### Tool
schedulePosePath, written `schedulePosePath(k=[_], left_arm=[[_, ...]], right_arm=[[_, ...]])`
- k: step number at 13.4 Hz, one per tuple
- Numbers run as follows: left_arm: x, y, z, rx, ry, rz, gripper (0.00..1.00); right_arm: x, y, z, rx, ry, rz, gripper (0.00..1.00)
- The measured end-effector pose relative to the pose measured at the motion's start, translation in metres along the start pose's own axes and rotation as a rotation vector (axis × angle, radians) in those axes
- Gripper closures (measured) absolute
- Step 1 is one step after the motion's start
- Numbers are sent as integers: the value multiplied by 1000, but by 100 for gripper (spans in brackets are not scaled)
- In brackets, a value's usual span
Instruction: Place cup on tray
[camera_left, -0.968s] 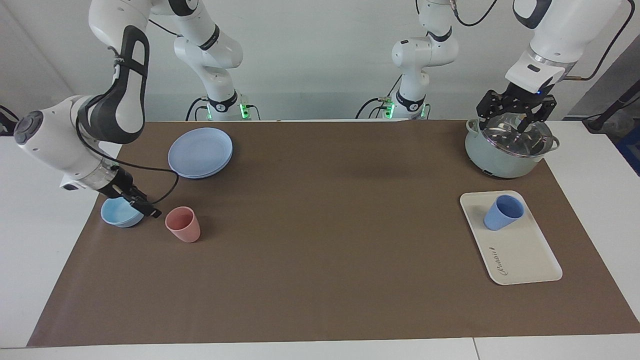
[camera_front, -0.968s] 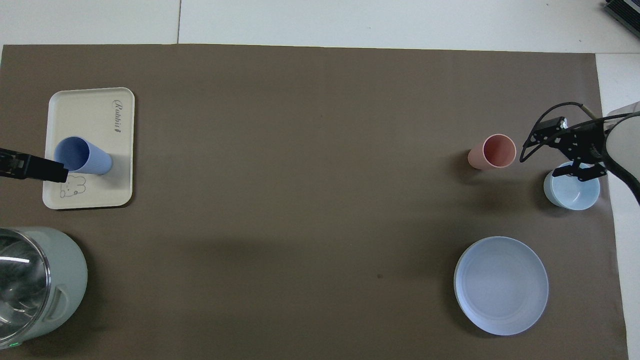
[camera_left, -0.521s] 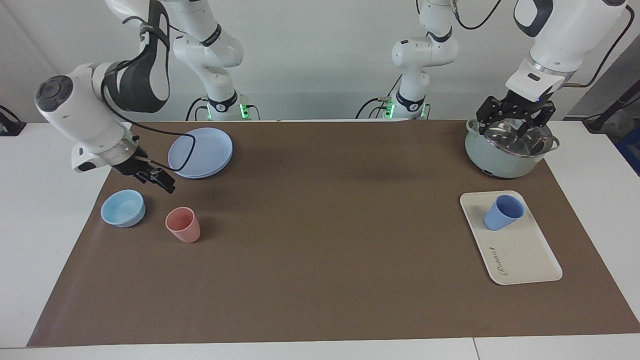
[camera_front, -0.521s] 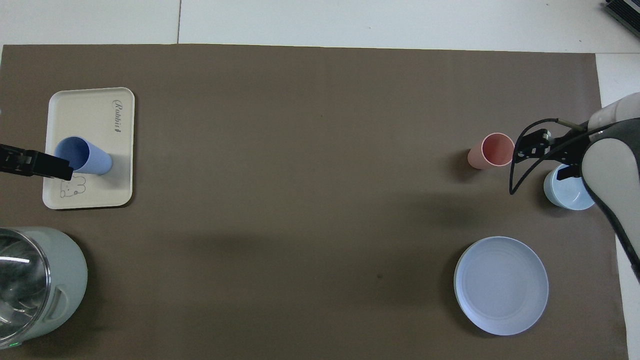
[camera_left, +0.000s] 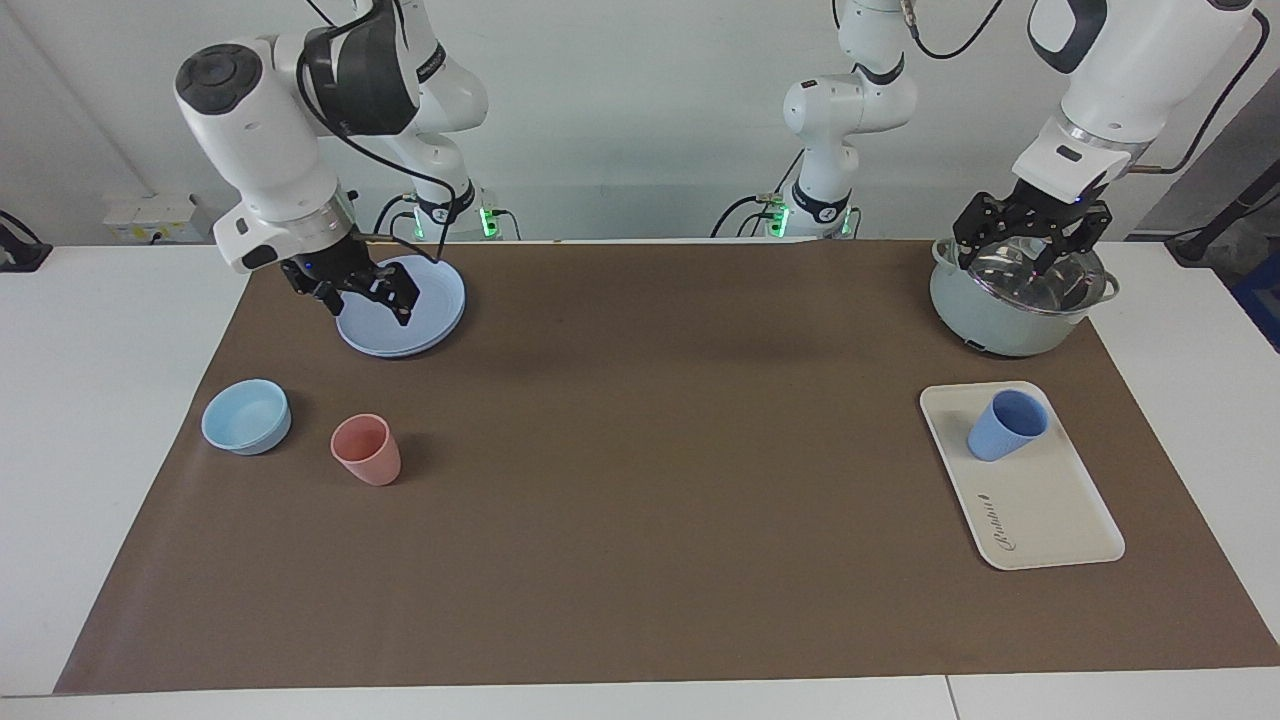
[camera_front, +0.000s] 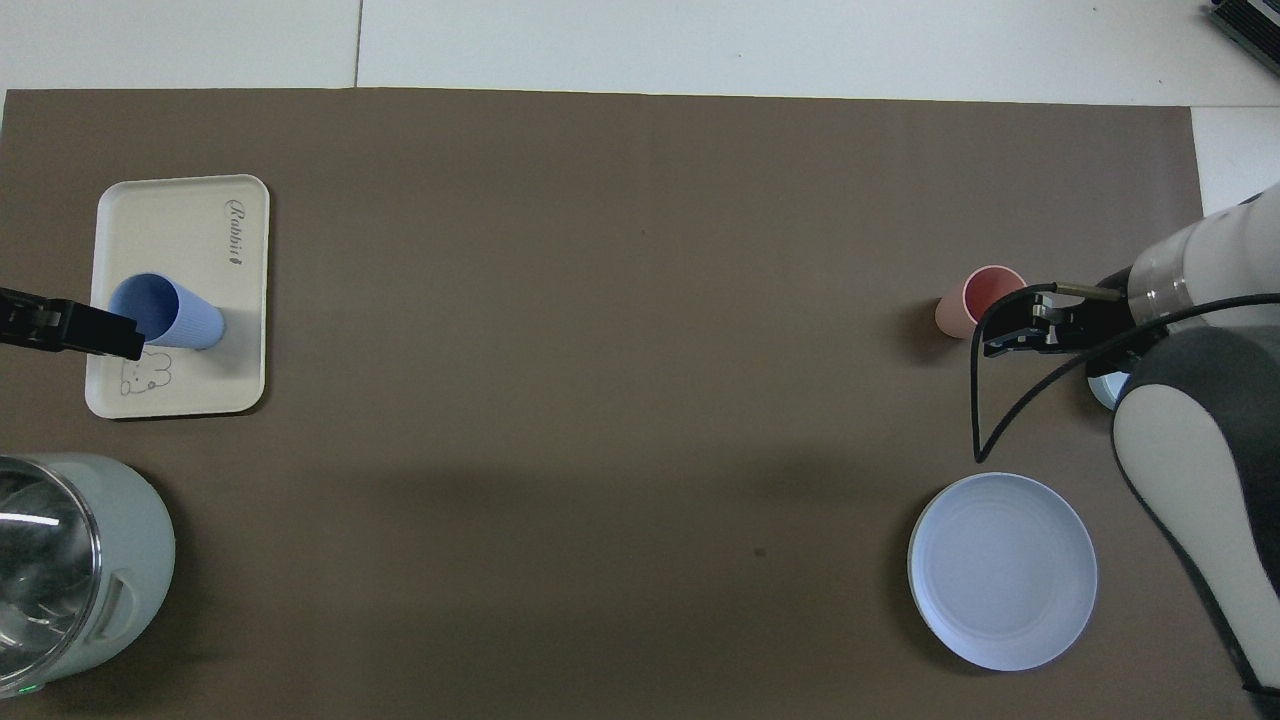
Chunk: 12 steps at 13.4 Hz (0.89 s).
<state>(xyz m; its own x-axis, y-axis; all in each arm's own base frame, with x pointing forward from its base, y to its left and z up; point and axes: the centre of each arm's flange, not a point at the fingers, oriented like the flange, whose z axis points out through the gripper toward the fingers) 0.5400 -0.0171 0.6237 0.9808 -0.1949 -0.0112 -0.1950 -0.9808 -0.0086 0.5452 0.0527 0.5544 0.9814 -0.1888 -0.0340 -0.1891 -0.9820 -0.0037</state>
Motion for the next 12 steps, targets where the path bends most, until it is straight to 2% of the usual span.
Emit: schedulePosePath(k=[5, 7, 9, 12], left_arm=[[0, -1, 0, 0, 0, -2, 0], [0, -1, 0, 0, -1, -2, 0], [0, -1, 0, -2, -1, -3, 0], [0, -2, 1, -4, -3, -4, 0]], right_arm=[[3, 0, -31, 17, 88, -30, 0], [4, 9, -53, -11, 114, -28, 0], [3, 16, -75, -26, 117, -22, 0], [5, 25, -96, -39, 81, -44, 0]])
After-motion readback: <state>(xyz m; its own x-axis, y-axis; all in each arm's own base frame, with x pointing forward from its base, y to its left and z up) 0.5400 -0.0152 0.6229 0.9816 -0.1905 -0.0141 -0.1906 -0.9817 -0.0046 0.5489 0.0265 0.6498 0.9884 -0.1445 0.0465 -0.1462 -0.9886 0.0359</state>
